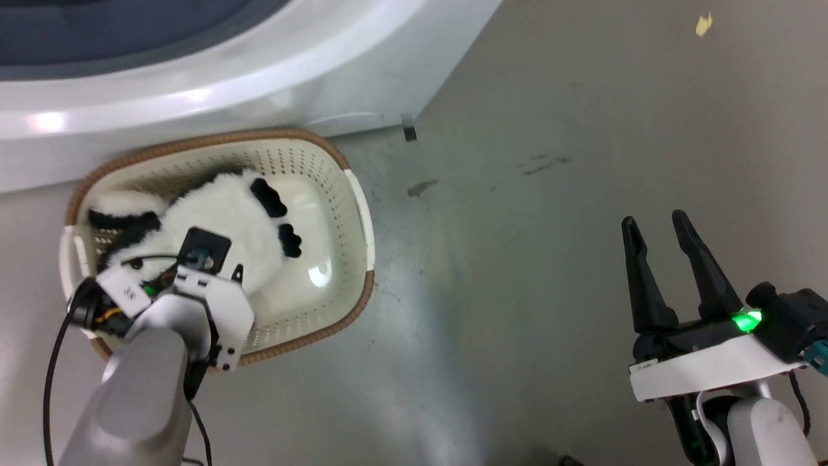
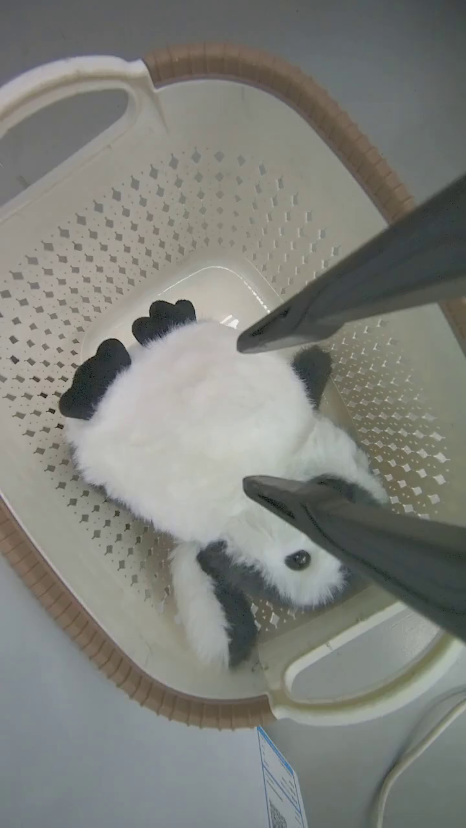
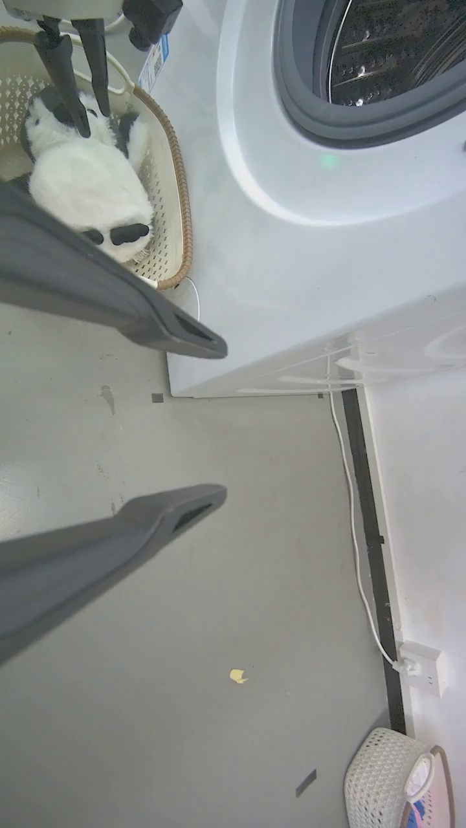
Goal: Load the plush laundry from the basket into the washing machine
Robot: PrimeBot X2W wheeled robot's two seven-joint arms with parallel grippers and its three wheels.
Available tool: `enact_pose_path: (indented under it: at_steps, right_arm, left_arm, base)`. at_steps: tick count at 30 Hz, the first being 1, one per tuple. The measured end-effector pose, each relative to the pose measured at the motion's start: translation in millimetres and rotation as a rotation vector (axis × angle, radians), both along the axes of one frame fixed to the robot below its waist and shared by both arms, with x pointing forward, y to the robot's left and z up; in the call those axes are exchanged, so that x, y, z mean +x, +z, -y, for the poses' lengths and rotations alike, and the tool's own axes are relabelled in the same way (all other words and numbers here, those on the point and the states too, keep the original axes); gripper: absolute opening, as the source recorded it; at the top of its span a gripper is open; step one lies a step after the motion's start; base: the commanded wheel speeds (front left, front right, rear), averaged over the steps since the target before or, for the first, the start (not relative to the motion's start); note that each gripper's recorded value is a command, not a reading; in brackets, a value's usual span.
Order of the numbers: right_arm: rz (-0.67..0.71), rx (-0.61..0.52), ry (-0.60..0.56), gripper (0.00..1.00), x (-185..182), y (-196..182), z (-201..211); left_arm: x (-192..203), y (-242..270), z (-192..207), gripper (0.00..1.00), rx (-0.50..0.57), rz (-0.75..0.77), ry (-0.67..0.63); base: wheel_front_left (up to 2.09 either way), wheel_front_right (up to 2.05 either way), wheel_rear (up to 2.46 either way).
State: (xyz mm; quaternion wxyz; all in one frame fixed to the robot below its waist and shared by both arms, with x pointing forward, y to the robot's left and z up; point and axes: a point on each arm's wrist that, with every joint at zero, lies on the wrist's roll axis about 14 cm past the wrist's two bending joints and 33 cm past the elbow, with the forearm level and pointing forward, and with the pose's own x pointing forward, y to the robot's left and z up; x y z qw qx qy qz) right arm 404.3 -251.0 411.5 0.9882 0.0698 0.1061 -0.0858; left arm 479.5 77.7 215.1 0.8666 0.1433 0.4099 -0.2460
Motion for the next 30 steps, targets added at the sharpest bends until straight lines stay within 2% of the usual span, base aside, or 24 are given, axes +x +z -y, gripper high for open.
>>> enact_pose_path:
  at_steps: [10, 13, 26, 27, 30]
  right_arm:
    - [-0.047, 0.017, -0.041, 1.0, -2.4, -21.8, 9.4]
    - [-0.061, 0.018, -0.058, 1.0, -4.2, -28.1, 13.9]
    - [-0.114, 0.018, -0.11, 1.0, -8.5, -53.0, 27.4]
    - [-0.117, 0.017, -0.113, 1.0, -8.7, -54.7, 28.5]
    - [-0.127, 0.01, -0.121, 1.0, -6.6, -60.4, 32.3]
  left_arm:
    - [12.6, -42.3, 8.6, 1.0, 0.071, -0.103, -0.082]
    - [16.2, -54.9, 10.3, 1.0, 0.124, -0.109, -0.149]
    - [22.8, -111.0, 8.0, 1.0, 0.208, -0.211, -0.2]
    - [22.7, -115.3, 7.7, 0.03, 0.208, -0.222, -0.196]
    - [19.8, -134.9, 5.9, 0.0, 0.217, -0.264, -0.194]
  base:
    - [0.0, 0.0, 0.0]
    - [0.0, 0.0, 0.0]
    - [0.0, 0.0, 0.0]
    - [0.0, 0.0, 0.0]
    - [0.0, 0.0, 0.0]
